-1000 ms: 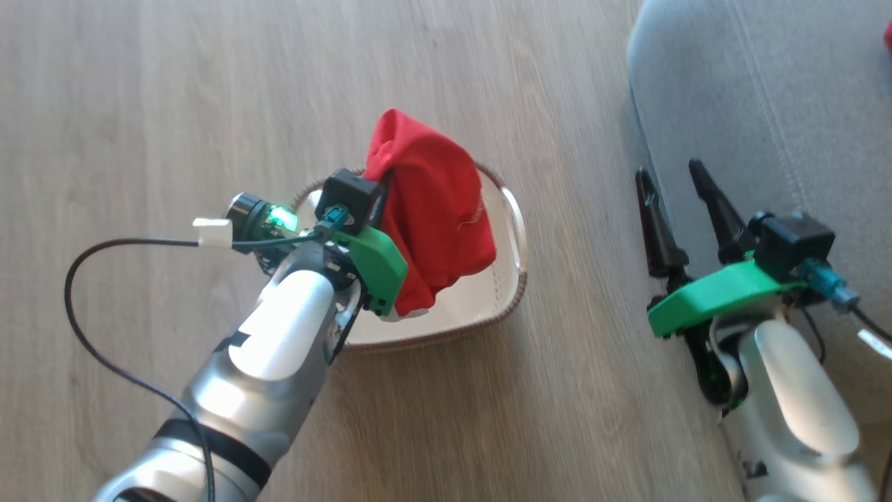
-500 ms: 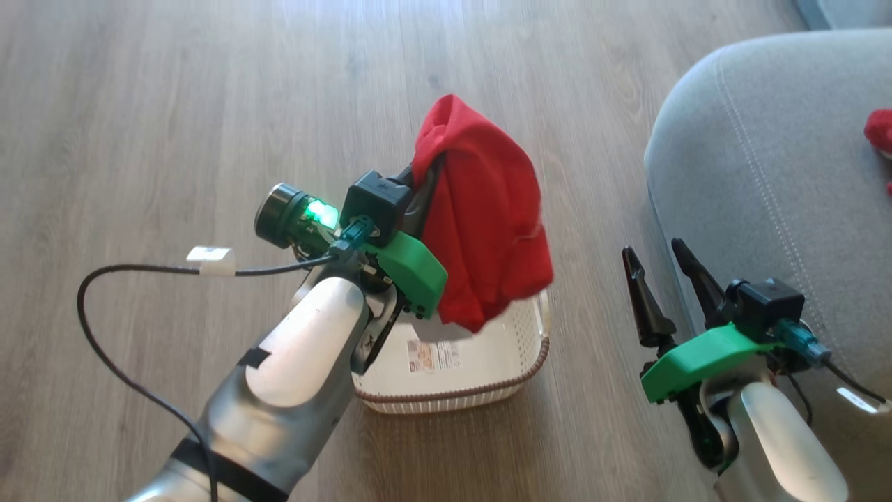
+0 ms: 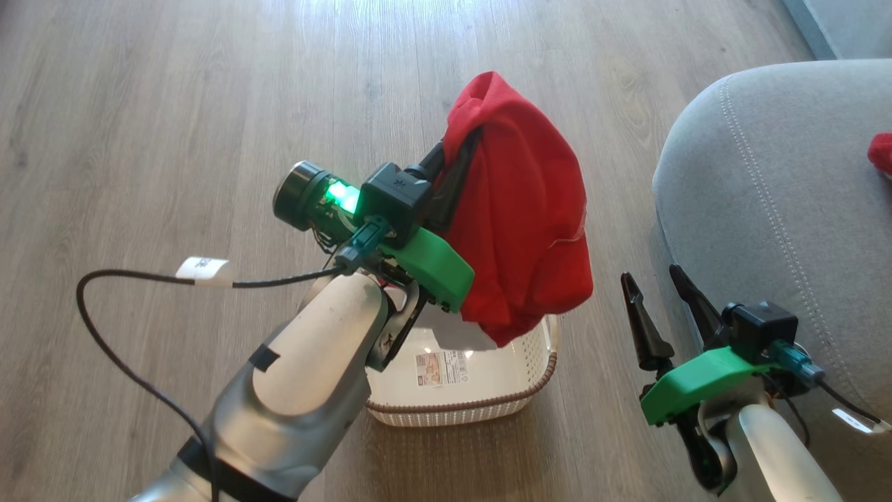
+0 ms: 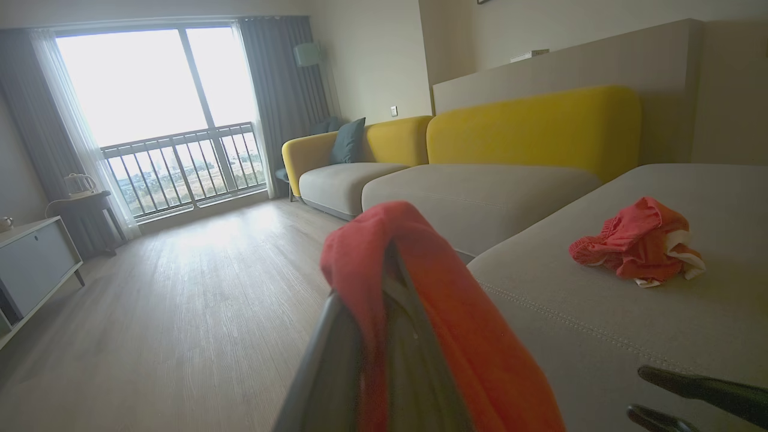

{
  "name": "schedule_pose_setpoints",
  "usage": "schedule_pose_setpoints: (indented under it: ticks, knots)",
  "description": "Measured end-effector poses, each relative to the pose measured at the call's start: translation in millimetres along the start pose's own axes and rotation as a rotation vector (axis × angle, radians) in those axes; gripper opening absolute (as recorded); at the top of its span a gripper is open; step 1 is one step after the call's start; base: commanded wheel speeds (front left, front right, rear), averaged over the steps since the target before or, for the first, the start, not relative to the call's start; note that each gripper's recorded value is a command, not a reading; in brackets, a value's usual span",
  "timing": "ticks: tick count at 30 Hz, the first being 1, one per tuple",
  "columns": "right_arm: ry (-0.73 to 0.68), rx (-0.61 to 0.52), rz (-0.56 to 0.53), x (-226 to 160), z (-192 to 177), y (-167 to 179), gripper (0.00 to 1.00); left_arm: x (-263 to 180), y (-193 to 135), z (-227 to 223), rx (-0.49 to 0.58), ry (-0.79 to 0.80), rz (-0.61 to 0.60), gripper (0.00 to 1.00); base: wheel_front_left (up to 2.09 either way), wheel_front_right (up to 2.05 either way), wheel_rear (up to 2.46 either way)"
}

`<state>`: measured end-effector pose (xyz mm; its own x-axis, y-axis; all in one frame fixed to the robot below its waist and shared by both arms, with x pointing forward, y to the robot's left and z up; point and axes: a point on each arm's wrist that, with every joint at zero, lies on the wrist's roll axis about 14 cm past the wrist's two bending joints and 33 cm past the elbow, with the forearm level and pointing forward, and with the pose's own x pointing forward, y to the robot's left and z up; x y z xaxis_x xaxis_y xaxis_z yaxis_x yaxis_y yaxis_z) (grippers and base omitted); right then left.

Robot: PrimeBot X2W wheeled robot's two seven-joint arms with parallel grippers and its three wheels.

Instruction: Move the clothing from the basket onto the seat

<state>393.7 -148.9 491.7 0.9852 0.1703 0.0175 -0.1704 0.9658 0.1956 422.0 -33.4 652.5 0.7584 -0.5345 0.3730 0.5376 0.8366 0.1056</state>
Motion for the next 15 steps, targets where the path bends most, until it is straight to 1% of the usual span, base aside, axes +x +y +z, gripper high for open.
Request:
schedule_pose_setpoints:
  ticks: [7, 11, 15]
  knots:
    - [0.006, 0.002, 0.0, 0.8, -2.2, 0.0, 1.0, 0.3, 1.0, -1.0, 0.0, 0.0, 0.006, 0.0, 0.0, 0.0, 0.0]
    - [-0.005, 0.003, 0.023, 3.0, 1.0, 7.9, 1.0, 0.5, -0.2, -3.2, -0.003, 0.004, 0.001, 0.0, 0.0, 0.0, 0.0]
    - [-0.044, 0.027, 0.127, 10.3, 13.1, 42.8, 1.0, 0.3, -0.7, -4.1, -0.004, 0.005, -0.001, 0.0, 0.0, 0.0, 0.0]
